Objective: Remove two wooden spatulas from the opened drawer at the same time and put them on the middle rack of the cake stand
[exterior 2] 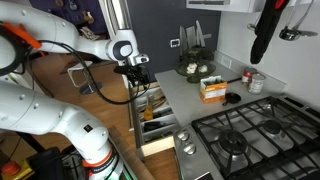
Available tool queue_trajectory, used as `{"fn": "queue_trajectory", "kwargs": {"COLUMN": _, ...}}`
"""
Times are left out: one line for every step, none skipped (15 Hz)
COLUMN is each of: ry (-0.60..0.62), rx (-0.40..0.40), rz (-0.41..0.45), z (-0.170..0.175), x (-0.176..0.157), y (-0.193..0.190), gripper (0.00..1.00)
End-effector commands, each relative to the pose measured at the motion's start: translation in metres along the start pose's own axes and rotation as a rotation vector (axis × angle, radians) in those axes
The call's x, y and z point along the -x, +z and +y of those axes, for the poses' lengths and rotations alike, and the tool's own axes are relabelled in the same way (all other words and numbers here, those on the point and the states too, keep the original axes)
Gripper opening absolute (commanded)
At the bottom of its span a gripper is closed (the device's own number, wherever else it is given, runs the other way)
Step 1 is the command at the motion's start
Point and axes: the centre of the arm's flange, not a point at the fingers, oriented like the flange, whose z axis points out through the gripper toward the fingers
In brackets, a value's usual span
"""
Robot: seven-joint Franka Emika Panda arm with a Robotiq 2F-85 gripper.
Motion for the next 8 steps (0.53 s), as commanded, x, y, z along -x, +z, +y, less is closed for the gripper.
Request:
{"fn": "queue_trajectory", "kwargs": {"ry": -0.200, "rx": -0.008, "rz": -0.031, "z": -0.023, "x": -0.057, "y": 0.020, "gripper": 1.00}}
{"fn": "queue_trajectory", "kwargs": {"ry": -0.107, "rx": -0.006, "rz": -0.012, "z": -0.017, "x": -0.024, "y": 0.013, "gripper": 1.00}}
{"fn": "queue_trajectory", "kwargs": {"ry": -0.143, "rx": -0.011, "rz": -0.021, "z": -0.022, "x": -0.035, "y": 0.018, "gripper": 1.00}}
{"fn": "queue_trajectory", "kwargs": {"ry": -0.160, "rx": -0.016, "rz": -0.028, "z": -0.023, "x": -0.042, "y": 0.021, "gripper": 1.00}}
{"fn": "queue_trajectory", "kwargs": {"ry": -0.170, "rx": -0.020, "rz": -0.033, "z": -0.024, "x": -0.047, "y": 0.023, "gripper": 1.00}}
{"fn": "queue_trajectory", "kwargs": {"ry": -0.174, "rx": -0.021, "rz": -0.035, "z": -0.024, "x": -0.050, "y": 0.024, "gripper": 1.00}}
{"fn": "queue_trajectory", "kwargs": {"ry": -0.176, "rx": -0.021, "rz": -0.034, "z": -0.024, "x": -0.050, "y": 0.023, "gripper": 1.00}}
{"fn": "queue_trajectory", "kwargs": {"ry": -0.178, "rx": -0.021, "rz": -0.033, "z": -0.024, "x": -0.050, "y": 0.023, "gripper": 1.00}}
